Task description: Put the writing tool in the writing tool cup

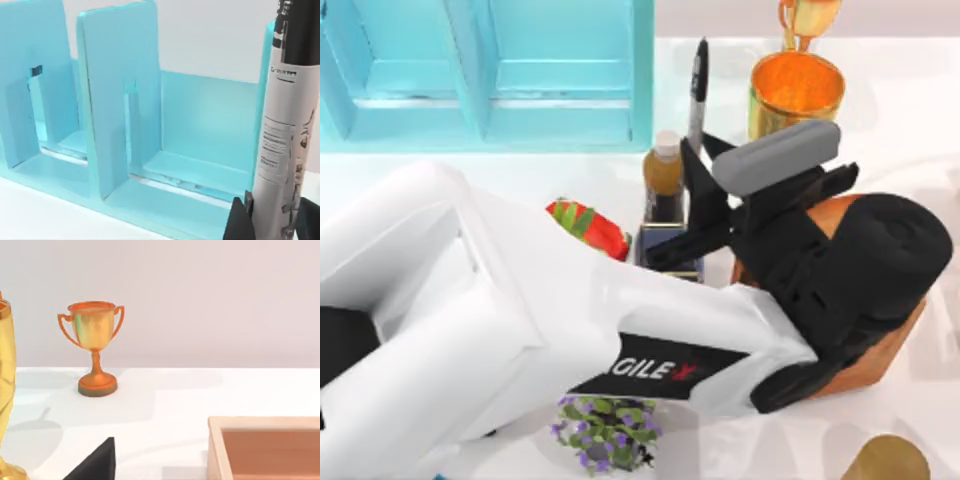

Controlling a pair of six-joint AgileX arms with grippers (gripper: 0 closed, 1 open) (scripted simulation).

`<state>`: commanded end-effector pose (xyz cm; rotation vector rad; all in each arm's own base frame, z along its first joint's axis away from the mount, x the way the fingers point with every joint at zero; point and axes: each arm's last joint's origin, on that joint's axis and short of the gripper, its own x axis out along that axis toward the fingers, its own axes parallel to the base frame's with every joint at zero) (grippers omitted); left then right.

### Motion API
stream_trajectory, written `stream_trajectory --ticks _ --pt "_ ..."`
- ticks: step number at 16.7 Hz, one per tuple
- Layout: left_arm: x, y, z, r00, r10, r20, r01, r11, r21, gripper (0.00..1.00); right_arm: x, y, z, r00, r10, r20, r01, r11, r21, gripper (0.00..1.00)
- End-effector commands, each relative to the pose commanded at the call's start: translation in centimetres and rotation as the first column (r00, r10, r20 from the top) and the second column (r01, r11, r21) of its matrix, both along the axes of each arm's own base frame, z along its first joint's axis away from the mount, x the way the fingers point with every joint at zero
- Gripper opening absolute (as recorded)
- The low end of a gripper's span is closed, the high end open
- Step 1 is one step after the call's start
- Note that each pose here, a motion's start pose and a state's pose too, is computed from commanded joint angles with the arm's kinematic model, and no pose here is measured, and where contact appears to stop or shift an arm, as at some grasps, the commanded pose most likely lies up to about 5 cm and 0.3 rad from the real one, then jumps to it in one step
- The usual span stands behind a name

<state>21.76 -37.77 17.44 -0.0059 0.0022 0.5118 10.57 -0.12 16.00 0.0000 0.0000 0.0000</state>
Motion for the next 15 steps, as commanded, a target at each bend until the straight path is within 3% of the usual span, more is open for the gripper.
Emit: stream_trajectory --ticks 3,15 --pt "0.00 0.00 0.00 1.000 0.000 0.000 0.000 1.000 0.000 0.00 0.00 0.00 0.00 1.000 0.000 0.000 0.000 1.000 0.000 1.00" --pt "0.00 0.00 0.00 1.000 0.000 0.000 0.000 1.000 0.000 0.90 0.00 0.00 0.00 1.000 0.000 0.000 0.000 1.000 0.000 1.00"
